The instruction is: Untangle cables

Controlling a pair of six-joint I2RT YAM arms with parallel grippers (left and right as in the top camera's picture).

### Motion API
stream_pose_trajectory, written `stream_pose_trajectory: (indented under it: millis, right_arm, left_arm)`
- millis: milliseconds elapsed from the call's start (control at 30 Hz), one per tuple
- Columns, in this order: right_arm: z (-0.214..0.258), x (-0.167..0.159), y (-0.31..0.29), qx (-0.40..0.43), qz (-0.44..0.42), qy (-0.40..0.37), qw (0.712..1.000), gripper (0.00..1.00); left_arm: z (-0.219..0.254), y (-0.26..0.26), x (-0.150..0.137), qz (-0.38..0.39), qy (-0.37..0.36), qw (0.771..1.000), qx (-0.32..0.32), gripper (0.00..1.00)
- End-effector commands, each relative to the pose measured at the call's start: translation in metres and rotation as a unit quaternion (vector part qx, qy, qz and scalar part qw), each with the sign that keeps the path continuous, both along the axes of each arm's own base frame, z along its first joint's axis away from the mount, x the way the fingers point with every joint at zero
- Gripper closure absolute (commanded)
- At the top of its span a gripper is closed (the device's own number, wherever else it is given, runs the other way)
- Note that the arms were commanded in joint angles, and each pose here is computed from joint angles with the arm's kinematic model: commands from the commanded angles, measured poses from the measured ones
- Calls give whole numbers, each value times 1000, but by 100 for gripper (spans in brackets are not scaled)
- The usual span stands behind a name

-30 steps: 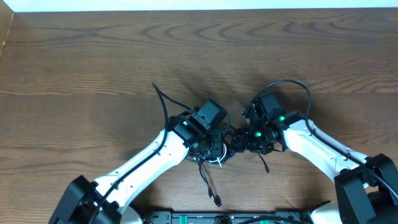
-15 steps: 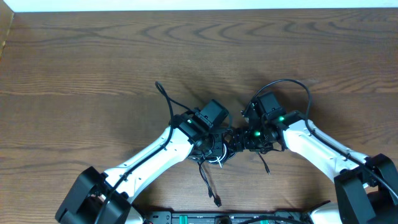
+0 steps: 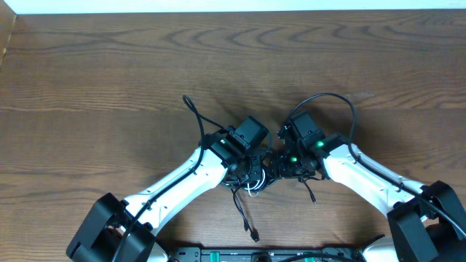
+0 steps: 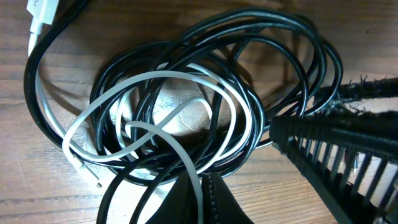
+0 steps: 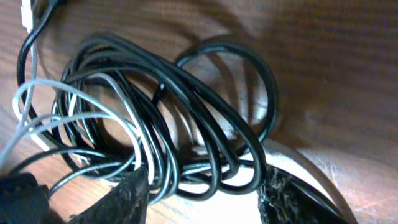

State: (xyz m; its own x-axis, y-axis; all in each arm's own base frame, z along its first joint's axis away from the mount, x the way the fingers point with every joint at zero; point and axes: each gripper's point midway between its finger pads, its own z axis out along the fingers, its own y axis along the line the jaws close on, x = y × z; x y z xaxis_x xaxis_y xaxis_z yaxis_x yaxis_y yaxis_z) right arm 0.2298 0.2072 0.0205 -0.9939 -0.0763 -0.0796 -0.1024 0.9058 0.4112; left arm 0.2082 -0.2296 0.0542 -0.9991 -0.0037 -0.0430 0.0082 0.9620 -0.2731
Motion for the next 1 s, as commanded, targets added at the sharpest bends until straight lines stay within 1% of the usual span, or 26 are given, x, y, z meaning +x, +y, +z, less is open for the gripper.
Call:
stream_pose_trajectory:
  millis: [0,100,167,200,400,500,600,633,733,833,933,967]
  right_arm:
    - [-3,0,-1,-18,-23,-7,1000,50]
    - [-7,-1,-4,-39,-37,-15,998,52]
    - [-10,-2,-3,-42,-38,-21,998,54]
    - [-12,-2,-1,-40,-36,-27,998,56]
    - [-27,-6,8,-10,-53,-47,997,70]
    - [-35,-8,7,-2,-54,-59,997,79]
    - [-50,-13,-10,-28,-90,-59,994,91]
    - [-53,-15,-15,-36,-99,-58,993,93]
    - [-60,-19,-23,-42,-122,-53,990,96]
    - [-60,-19,-22,-38,-122,-57,990,97]
    - [-60,-19,-22,-38,-122,-57,990,98]
    - [-60,-18,-22,-38,-122,-57,990,99]
  left_arm:
    - [-6,4,-1,3,3,1000,11,92]
    - [-6,4,-2,3,5,1000,10,92]
    - [-6,4,-2,3,6,1000,11,92]
    - [-6,4,-2,3,6,1000,11,92]
    - [-6,2,-3,0,8,1000,7,92]
    - [-4,-1,-6,-13,14,1000,-4,92]
    - [5,-9,-9,-24,23,999,-24,92]
    - [9,-10,-8,-24,23,999,-25,93]
    - [29,-11,-4,-22,16,999,-30,93]
    - [59,-12,3,-27,-2,999,-43,92]
    - [98,-11,13,-32,-34,997,-62,93]
    - [128,-10,21,-36,-65,994,-81,93]
